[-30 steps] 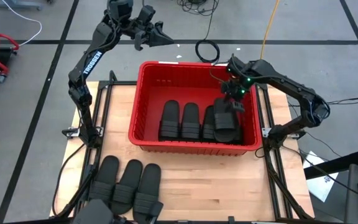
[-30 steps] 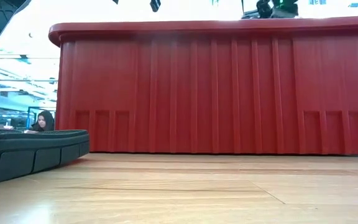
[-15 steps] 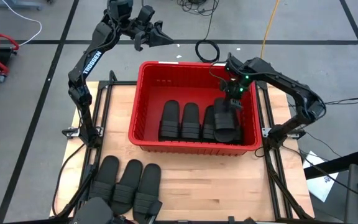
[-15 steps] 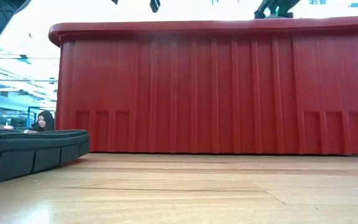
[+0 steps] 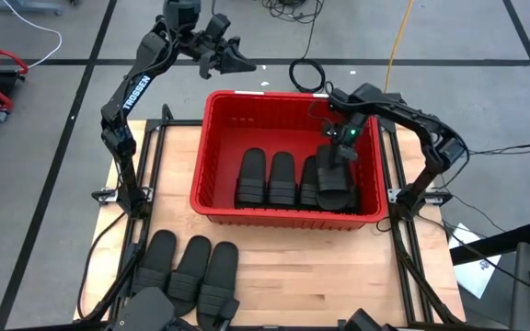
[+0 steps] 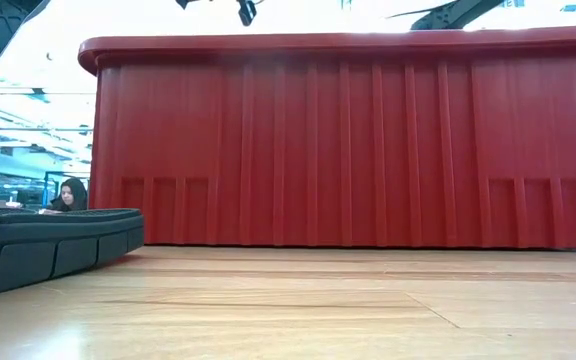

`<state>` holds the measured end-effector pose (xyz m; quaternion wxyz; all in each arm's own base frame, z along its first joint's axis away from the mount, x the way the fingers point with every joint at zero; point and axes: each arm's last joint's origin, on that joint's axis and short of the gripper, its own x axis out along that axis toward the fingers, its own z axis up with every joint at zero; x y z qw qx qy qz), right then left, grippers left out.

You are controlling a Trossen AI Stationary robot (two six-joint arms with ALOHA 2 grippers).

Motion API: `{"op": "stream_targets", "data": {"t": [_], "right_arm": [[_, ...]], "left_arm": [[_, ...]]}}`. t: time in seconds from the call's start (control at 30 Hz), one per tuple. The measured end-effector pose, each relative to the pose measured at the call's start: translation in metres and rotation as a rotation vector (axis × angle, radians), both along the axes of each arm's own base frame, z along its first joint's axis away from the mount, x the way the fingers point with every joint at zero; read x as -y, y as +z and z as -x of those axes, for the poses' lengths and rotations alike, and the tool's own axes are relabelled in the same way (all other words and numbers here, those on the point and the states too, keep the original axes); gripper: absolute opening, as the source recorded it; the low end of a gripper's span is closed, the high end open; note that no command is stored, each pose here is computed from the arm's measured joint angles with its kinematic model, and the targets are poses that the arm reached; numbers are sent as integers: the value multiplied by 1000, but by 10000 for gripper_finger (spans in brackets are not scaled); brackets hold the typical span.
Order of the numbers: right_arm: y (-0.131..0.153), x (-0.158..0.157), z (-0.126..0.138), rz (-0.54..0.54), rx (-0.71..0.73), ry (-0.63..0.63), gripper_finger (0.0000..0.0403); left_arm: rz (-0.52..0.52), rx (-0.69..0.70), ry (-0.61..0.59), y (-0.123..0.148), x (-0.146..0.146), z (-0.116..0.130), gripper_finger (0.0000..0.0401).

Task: Pick and place slides into bin
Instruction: Put the black slide into the red bin

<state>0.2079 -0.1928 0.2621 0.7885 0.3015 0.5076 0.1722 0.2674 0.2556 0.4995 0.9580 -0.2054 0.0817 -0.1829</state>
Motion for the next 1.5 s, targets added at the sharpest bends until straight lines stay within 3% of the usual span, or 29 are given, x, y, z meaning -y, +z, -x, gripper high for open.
{"op": "stream_targets", "data": {"t": [0.43, 0.63, 1.0, 1.37, 1.5], "right_arm": [[-15, 3, -1, -26, -137, 25, 210], [-16, 4, 0, 36, -206, 28, 210], [-24, 2, -2, 53, -209, 42, 210], [-39, -12, 0, -77, -216, 42, 208], [-37, -14, 2, -99, -199, 68, 168]], "left_arm": [[7, -7, -1, -1, 0, 0, 19], [-4, -2, -2, -1, 0, 0, 19], [-16, 4, -4, -1, 0, 0, 19], [-17, 4, -4, -1, 0, 0, 19], [-18, 4, -4, -1, 0, 0, 19]]}}
